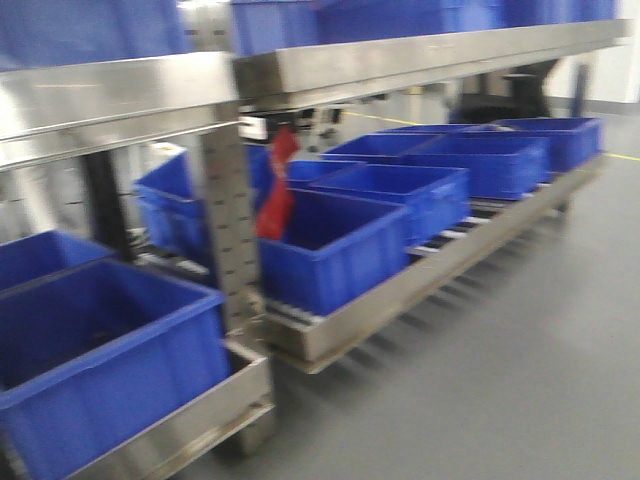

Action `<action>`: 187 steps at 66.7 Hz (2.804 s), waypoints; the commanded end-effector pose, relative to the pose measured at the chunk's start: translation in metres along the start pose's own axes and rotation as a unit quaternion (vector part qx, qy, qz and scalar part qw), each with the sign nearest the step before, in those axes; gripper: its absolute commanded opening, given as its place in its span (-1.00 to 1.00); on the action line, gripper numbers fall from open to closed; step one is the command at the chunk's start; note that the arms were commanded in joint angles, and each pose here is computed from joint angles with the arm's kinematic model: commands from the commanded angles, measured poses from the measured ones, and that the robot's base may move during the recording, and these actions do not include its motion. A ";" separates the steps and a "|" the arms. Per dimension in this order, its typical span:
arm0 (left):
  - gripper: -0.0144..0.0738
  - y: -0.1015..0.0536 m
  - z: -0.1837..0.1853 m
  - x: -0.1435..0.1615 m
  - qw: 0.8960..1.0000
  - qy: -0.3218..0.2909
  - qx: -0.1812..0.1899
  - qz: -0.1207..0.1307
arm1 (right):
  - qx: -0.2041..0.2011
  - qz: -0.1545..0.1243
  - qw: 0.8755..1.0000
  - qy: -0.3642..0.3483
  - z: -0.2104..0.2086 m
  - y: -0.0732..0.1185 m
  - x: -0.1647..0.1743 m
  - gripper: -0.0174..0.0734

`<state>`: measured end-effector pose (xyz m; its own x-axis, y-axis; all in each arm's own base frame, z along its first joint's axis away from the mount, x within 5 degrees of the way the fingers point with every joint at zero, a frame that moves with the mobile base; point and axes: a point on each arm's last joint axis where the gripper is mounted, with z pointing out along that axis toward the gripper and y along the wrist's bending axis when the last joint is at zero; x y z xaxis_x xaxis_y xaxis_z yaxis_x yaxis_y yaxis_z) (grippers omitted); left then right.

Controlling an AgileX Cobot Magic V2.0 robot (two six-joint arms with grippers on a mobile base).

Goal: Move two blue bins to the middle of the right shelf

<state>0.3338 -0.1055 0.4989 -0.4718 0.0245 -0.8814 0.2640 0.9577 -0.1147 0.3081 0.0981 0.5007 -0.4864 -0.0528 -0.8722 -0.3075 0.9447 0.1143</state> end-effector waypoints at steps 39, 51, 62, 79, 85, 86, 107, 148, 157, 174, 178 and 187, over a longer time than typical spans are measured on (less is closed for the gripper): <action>-0.92 -0.004 -0.010 -0.009 0.999 -0.038 0.016 0.001 | -0.007 -0.005 1.000 -0.026 -0.004 0.002 -0.006 -0.95; -0.92 -0.004 -0.010 -0.009 0.999 -0.038 0.016 0.001 | -0.007 -0.005 1.000 -0.026 -0.004 0.002 -0.006 -0.95; -0.92 -0.004 -0.010 -0.009 0.999 -0.038 0.016 0.001 | -0.007 -0.005 1.000 -0.026 -0.004 0.002 -0.006 -0.95; -0.92 -0.004 -0.010 -0.009 0.999 -0.038 0.016 0.001 | -0.007 -0.005 1.000 -0.026 -0.004 0.002 -0.006 -0.95; -0.92 -0.004 -0.010 -0.009 0.999 -0.038 0.016 0.001 | -0.007 -0.005 1.000 -0.026 -0.004 0.002 -0.006 -0.95; -0.92 -0.004 -0.010 -0.009 0.999 -0.038 0.016 0.001 | -0.007 -0.005 1.000 -0.026 -0.004 0.002 -0.006 -0.95; -0.92 -0.004 -0.010 -0.009 0.999 -0.038 0.016 0.001 | -0.007 -0.005 1.000 -0.026 -0.004 0.002 -0.006 -0.95; -0.92 -0.004 -0.010 -0.009 0.999 -0.038 0.016 0.001 | -0.007 -0.005 1.000 -0.026 -0.004 0.002 -0.006 -0.95; -0.92 -0.004 -0.010 -0.009 0.999 -0.038 0.016 0.001 | -0.007 -0.005 1.000 -0.026 -0.004 0.002 -0.006 -0.95; -0.92 -0.004 -0.010 -0.009 0.999 -0.038 0.016 0.001 | -0.007 -0.005 1.000 -0.026 -0.004 0.002 -0.006 -0.95; -0.92 -0.004 -0.010 -0.009 0.999 -0.038 0.016 0.001 | -0.007 -0.005 1.000 -0.026 -0.004 0.002 -0.006 -0.95; -0.92 -0.004 -0.010 -0.009 0.999 -0.038 0.016 0.001 | -0.007 -0.005 1.000 -0.027 -0.004 0.002 -0.006 -0.95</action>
<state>0.3340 -0.1053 0.4991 -0.4692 0.0252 -0.8827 0.2631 0.9582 -0.1125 0.3091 0.0985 0.4998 -0.4891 -0.0526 -0.8706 -0.3079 0.9443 0.1160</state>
